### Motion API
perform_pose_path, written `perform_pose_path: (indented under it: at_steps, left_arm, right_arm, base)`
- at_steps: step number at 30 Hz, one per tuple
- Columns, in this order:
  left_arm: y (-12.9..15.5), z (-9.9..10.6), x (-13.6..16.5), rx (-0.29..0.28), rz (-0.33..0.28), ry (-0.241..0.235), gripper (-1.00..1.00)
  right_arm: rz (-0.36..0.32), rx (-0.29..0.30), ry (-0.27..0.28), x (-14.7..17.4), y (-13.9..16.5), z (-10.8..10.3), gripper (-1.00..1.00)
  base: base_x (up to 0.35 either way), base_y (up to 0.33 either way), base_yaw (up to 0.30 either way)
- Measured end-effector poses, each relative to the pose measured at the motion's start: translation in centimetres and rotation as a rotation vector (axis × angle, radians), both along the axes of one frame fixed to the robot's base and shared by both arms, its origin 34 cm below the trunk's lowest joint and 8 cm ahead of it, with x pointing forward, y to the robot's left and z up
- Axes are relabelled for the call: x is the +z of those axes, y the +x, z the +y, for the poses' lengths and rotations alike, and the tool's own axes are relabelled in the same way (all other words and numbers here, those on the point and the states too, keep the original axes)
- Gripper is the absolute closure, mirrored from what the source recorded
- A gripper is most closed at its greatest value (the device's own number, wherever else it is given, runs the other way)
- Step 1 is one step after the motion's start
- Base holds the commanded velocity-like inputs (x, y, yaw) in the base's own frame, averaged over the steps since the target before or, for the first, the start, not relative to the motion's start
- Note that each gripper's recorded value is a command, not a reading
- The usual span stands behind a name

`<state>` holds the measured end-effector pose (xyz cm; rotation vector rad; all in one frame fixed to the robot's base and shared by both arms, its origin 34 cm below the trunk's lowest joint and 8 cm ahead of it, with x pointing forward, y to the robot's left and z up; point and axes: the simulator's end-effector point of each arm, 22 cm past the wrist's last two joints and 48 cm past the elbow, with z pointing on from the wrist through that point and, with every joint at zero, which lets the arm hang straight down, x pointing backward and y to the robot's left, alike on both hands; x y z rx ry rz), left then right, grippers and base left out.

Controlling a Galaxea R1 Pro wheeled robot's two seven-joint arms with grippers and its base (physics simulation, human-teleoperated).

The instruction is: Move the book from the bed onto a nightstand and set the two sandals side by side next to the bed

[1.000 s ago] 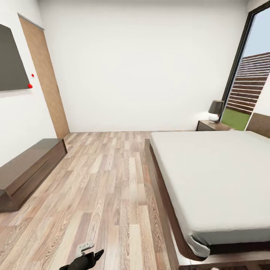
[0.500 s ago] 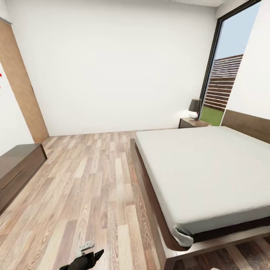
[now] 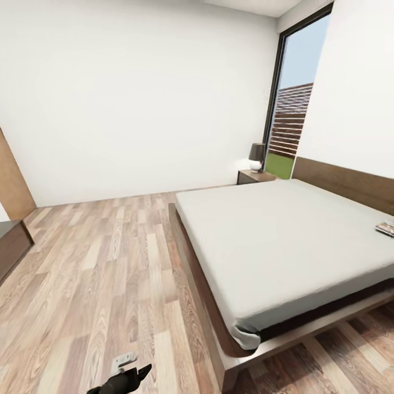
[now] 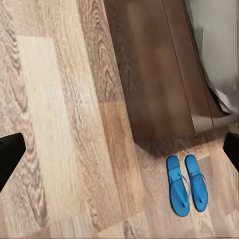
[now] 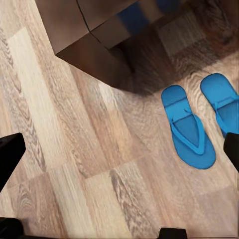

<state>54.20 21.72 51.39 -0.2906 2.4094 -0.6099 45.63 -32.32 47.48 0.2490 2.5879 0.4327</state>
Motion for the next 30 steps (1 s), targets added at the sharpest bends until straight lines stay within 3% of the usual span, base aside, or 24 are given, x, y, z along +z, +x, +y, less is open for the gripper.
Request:
perform_pose_path:
  at_steps: [30]
  left_arm:
    - [-0.05, -0.10, -0.02, 0.000, 0.001, -0.002, -1.00]
  right_arm:
    - [0.000, 0.000, 0.000, 0.00, 0.00, 0.00, -1.00]
  base:
    - [0.000, 0.000, -0.286]
